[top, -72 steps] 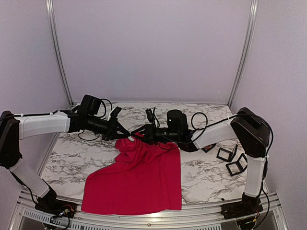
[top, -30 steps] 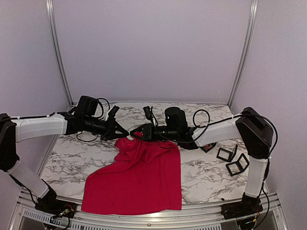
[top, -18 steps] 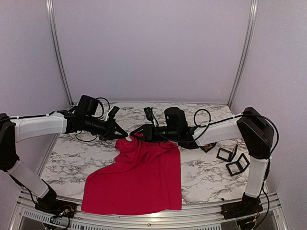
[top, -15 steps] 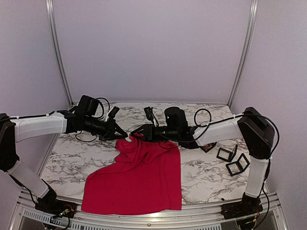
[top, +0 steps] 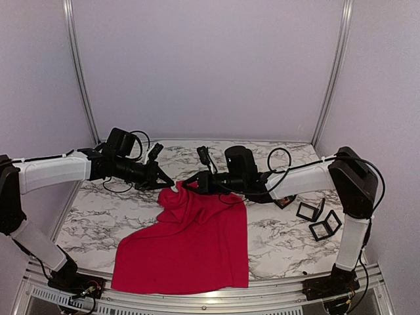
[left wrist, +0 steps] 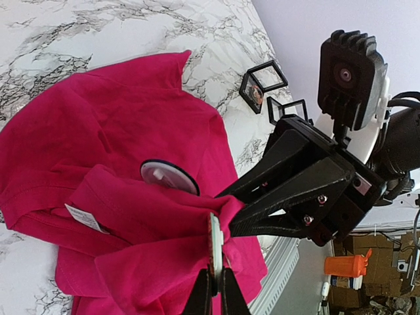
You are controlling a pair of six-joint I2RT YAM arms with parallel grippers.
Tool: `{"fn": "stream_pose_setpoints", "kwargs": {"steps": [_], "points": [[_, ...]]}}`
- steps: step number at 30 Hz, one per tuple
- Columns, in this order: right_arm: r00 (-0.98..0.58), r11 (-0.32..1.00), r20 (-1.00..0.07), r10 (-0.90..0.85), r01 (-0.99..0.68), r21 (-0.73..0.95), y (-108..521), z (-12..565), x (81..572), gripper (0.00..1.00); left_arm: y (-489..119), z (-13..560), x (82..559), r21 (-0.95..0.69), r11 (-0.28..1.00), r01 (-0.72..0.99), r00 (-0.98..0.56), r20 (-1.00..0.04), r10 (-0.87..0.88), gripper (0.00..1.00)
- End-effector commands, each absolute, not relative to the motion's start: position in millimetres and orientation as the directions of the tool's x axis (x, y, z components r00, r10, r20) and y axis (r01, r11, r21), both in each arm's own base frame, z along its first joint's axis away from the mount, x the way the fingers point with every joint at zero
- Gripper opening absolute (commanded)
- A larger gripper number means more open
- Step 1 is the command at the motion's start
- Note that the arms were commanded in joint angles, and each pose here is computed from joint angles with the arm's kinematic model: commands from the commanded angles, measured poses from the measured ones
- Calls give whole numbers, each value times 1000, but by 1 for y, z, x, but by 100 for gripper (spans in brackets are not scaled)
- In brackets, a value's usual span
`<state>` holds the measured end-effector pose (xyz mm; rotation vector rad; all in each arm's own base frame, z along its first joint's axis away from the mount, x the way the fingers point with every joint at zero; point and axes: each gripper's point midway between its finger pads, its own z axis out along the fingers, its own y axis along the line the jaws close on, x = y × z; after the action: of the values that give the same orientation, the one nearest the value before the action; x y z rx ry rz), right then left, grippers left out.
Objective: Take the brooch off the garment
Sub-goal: Remove the brooch from the flattened clothing.
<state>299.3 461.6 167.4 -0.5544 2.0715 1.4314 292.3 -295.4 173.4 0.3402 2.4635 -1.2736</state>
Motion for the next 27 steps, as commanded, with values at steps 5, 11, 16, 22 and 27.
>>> {"fn": "stream_pose_setpoints", "kwargs": {"steps": [5,11,16,22,27], "points": [[-728,322,-683,-49,-659,680,471,188,288,0,-294,191,297,-707,580,406,-882,-468,48,0],[-717,304,-693,-76,-678,669,476,190,281,0,-294,193,303,-690,593,415,-871,-490,38,0],[-711,294,-696,-100,-690,662,480,189,275,0,-292,194,310,-673,610,418,-857,-515,19,0],[-707,294,-698,-115,-695,655,479,188,272,0,-293,196,316,-663,618,423,-846,-533,9,0],[-699,287,-706,-115,-704,650,479,191,271,1,-293,198,318,-651,620,437,-840,-541,24,0]]}}
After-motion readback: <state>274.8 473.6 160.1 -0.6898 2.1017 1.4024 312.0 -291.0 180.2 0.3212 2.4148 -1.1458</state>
